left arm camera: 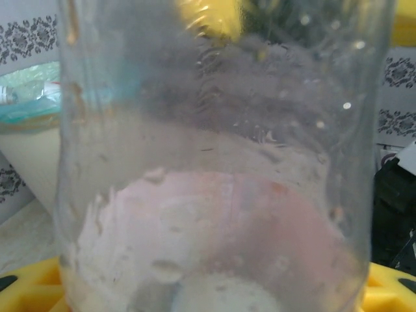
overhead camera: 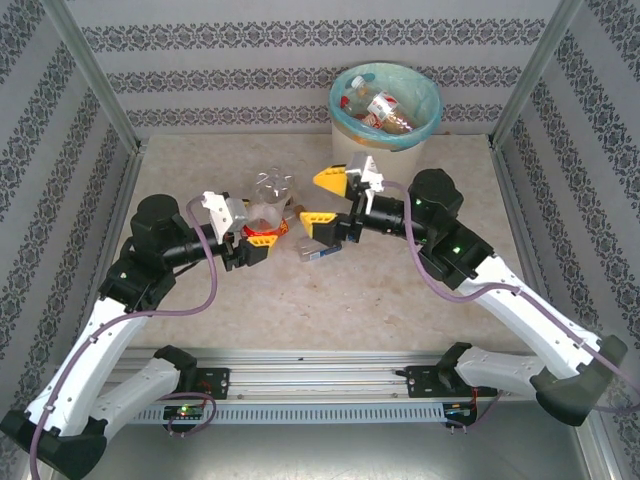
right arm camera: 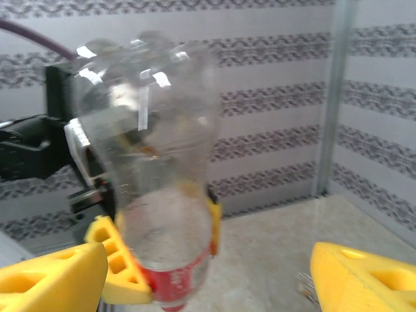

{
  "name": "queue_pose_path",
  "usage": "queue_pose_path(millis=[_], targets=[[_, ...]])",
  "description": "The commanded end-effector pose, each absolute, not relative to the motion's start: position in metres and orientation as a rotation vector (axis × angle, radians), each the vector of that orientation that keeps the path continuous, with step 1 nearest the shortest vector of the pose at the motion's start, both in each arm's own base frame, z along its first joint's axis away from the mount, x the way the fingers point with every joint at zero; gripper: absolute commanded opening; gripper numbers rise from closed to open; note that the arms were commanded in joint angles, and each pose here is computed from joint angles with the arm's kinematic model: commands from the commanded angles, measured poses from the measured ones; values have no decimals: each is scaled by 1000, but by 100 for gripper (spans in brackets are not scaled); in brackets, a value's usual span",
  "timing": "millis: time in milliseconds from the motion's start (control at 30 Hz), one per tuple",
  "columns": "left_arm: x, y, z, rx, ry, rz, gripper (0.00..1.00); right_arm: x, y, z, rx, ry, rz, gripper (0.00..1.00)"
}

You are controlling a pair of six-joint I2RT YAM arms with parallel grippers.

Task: Put the plastic bottles in the bin

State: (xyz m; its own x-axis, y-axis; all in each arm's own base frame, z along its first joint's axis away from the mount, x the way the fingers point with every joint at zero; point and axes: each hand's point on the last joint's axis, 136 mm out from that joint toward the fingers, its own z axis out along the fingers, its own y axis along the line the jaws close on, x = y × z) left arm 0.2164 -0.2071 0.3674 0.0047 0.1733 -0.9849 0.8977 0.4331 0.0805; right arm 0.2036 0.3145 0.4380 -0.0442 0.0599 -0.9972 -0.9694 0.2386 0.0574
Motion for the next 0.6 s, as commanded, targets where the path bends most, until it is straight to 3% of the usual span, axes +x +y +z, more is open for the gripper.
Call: queue_pose_path(millis=[0,333,567], targets=[[203,-216,400,1022,1352,-829,57,179,326,463,-1048,1145,1113,84],[190,-220,398,1054,1324,-880,57,189,363,467,-1020,1156,1150,86],[194,-221,388,1065,1352,-874,58,169,378,477,-1074,1047,1255,81]])
